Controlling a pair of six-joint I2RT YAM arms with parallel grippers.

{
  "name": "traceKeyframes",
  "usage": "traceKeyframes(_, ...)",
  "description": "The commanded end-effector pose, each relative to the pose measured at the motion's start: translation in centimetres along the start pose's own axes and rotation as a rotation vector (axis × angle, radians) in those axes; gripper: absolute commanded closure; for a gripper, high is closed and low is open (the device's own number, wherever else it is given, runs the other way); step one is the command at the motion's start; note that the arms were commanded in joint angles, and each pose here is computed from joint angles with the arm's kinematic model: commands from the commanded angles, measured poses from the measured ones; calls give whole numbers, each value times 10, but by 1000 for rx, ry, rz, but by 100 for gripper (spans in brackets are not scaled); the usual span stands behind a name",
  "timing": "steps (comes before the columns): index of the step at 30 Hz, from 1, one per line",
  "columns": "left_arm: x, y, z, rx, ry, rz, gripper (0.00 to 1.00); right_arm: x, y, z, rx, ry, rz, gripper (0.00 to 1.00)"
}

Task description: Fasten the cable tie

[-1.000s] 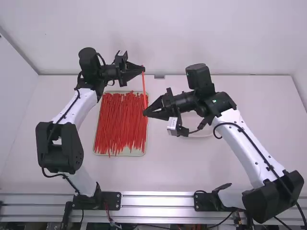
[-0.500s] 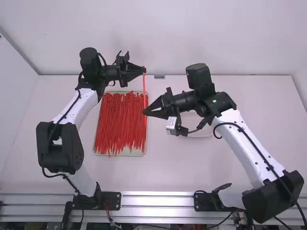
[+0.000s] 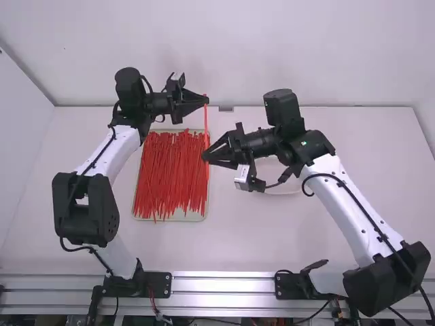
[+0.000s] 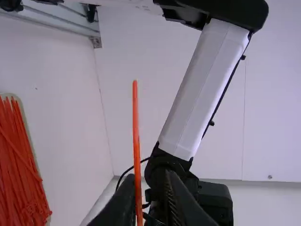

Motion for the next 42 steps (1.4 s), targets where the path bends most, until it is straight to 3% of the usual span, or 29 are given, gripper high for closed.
traceKeyframes(1,1,-7,3,8,25,46,98,-4,-9,-1,7,5,-27,94)
traceKeyframes(3,1,-8,3,8,25,47,98,-4,-8,-2,7,6,-25,100)
traceKeyframes(12,1,-7,3,8,25,62,98,-4,-8,-1,4,3,-15,100)
traceKeyframes(16,1,-7,3,8,25,99,98,-3,-10,-3,14,10,74,100)
traceKeyframes(19,1,-7,3,10,28,164,98,-2,-15,-3,29,6,227,100)
traceKeyframes(23,2,-7,3,14,33,341,98,-3,-23,-4,47,-52,627,100)
traceKeyframes(27,3,-7,3,22,44,545,98,3,-31,-12,89,-30,985,100)
traceKeyframes(32,3,0,3,10,40,679,98,11,-35,-22,150,32,1030,100)
traceKeyframes(37,3,15,3,-50,12,783,98,4,-31,-21,92,-46,952,100)
traceKeyframes(42,3,18,3,-64,14,933,98,4,-32,-21,93,-55,1046,100)
Point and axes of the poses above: each hand's point on the last joint's axis, 136 mm out from that joint toward the fingers, its own z axis out along the fingers, its own y axis along the line the jaws close on, x = y × z, the point moved 10 cm from there along -z, back along the fingers, and after that the axes turned 12 degrees about z, right-handed, at the moved point
